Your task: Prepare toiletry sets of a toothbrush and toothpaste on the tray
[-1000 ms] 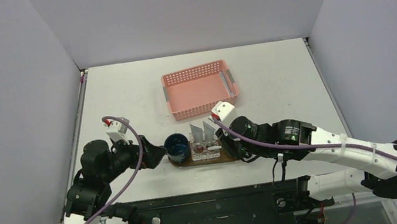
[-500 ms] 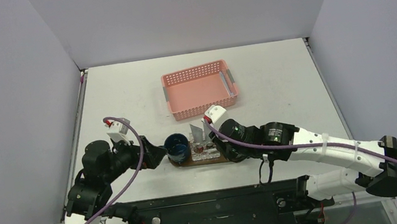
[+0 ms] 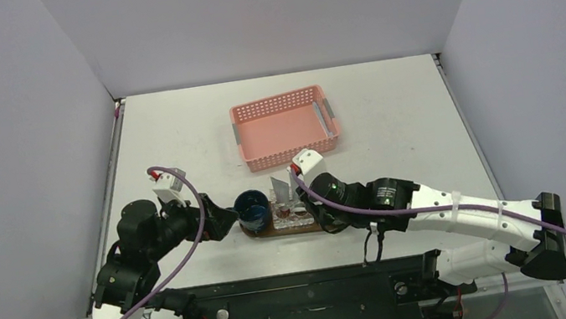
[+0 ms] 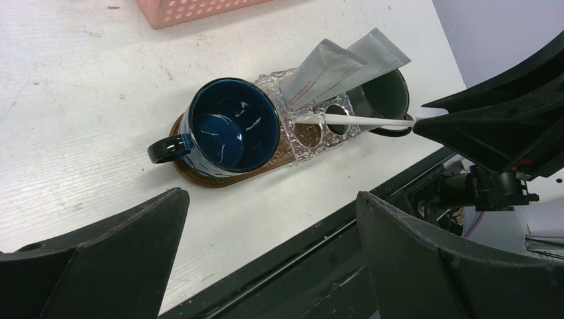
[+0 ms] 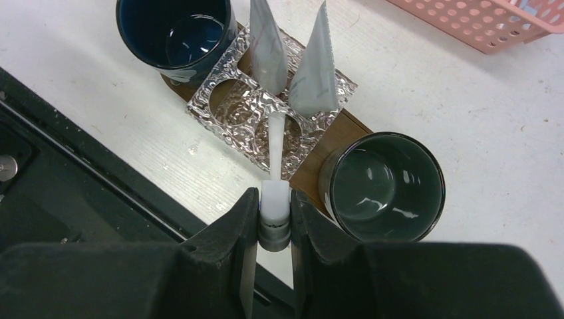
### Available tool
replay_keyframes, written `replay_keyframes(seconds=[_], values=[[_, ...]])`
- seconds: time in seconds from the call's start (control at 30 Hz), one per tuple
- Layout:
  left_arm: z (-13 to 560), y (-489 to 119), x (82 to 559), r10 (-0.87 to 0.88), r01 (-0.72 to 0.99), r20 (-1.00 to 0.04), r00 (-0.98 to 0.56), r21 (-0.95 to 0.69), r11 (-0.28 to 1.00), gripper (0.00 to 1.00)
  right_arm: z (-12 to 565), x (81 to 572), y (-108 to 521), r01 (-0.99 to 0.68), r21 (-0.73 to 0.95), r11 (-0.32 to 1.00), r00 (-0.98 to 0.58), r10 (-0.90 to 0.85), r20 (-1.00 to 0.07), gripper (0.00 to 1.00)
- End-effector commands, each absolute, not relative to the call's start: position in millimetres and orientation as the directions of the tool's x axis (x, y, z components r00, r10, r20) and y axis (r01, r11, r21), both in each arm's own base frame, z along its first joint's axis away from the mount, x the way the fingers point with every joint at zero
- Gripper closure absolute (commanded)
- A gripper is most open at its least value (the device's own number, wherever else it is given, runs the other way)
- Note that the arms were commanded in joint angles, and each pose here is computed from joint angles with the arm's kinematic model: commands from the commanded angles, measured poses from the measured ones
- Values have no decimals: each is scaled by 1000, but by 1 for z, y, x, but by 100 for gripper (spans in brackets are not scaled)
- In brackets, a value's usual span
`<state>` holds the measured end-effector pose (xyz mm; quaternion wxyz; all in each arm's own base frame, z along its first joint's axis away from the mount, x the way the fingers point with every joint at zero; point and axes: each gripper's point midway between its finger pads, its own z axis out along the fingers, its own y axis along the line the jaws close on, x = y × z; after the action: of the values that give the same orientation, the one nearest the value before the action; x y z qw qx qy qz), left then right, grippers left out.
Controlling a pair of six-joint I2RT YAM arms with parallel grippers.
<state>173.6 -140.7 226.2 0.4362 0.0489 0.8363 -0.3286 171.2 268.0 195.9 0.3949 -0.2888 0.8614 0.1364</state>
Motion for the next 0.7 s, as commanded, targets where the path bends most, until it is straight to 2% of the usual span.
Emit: replay_keyframes(seconds=[0.0, 0.57, 0.67], values=[[237, -143, 180, -215, 399, -794, -568, -495, 772, 4, 195, 184, 271, -556, -1, 831, -512, -343, -787, 100], [236, -144, 180, -212, 400, -792, -572, -496, 771, 4, 184, 187, 273, -536, -41, 843, -508, -361, -782, 100], [237, -144, 180, -212, 401, -793, -572, -495, 771, 4, 184, 186, 273, -541, -42, 840, -506, -365, -782, 91]])
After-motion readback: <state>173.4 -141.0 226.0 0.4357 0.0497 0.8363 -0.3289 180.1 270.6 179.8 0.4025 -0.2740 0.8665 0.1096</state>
